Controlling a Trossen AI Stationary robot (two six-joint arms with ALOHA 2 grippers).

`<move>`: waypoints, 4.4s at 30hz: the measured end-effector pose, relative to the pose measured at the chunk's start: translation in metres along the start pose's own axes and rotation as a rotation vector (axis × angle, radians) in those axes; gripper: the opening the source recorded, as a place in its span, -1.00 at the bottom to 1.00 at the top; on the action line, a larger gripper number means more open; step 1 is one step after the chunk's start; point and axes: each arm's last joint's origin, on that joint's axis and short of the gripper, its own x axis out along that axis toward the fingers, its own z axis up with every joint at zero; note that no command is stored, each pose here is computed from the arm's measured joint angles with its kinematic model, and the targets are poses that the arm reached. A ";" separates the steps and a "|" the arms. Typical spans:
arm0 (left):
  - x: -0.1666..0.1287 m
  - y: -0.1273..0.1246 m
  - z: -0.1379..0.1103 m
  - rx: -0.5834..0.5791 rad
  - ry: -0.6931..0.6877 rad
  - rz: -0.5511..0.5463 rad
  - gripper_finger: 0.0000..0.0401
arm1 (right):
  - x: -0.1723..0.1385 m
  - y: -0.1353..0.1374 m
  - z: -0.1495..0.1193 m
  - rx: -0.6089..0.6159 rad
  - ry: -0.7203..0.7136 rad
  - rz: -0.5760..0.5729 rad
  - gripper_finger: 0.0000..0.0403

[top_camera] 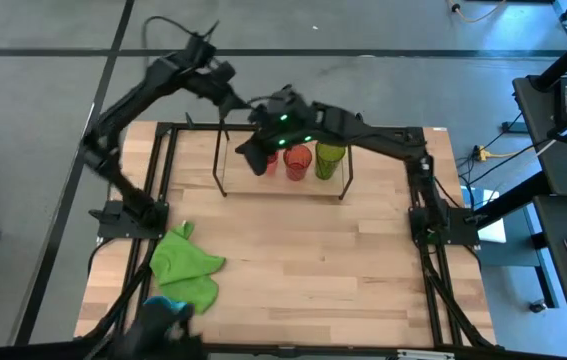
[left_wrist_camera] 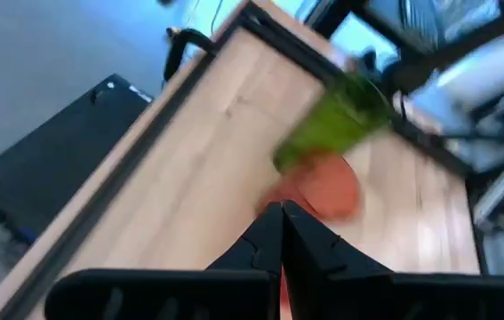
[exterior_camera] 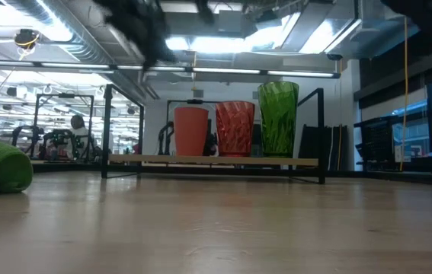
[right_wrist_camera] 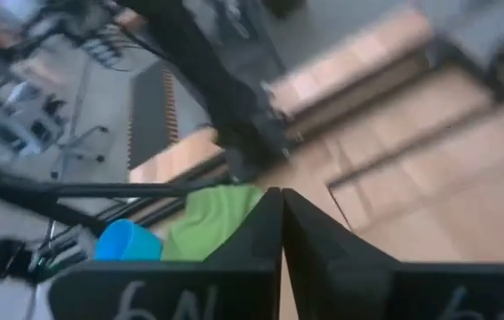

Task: Stack small to large cups/mugs on shelf
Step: Put the blue mug on the shelf

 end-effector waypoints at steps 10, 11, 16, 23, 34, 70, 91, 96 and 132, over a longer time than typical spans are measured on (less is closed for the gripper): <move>-0.107 -0.170 -0.077 0.056 0.174 0.197 -1.00 | -0.078 0.030 0.006 -0.223 0.032 0.042 -0.59; -0.116 -0.181 -0.088 0.013 0.168 0.177 -1.00 | -0.082 0.032 0.004 -0.234 0.045 0.043 -0.50; -0.151 -0.199 -0.153 -0.300 0.204 0.214 -1.00 | -0.084 0.045 -0.005 -0.282 0.084 0.065 -0.08; -0.156 -0.183 -0.215 -0.551 0.283 0.156 -1.00 | -0.082 0.055 -0.012 -0.295 0.104 0.058 0.26; -0.086 -0.219 -0.172 -0.127 0.268 -0.237 -1.00 | -0.082 0.048 -0.010 -0.292 0.093 -0.022 0.21; -0.058 -0.356 -0.358 0.046 0.861 0.180 -1.00 | -0.082 0.047 -0.011 -0.369 0.103 -0.030 0.19; -0.037 -0.346 -0.380 0.010 0.836 0.407 -0.49 | -0.085 0.032 -0.009 -0.340 0.141 -0.082 0.19; -0.040 -0.350 -0.391 0.059 0.811 0.358 -0.39 | -0.086 0.029 -0.010 -0.331 0.164 -0.095 0.19; -0.008 -0.309 -0.418 -0.009 0.807 0.416 -0.96 | -0.087 0.024 -0.014 -0.285 0.190 -0.187 -0.12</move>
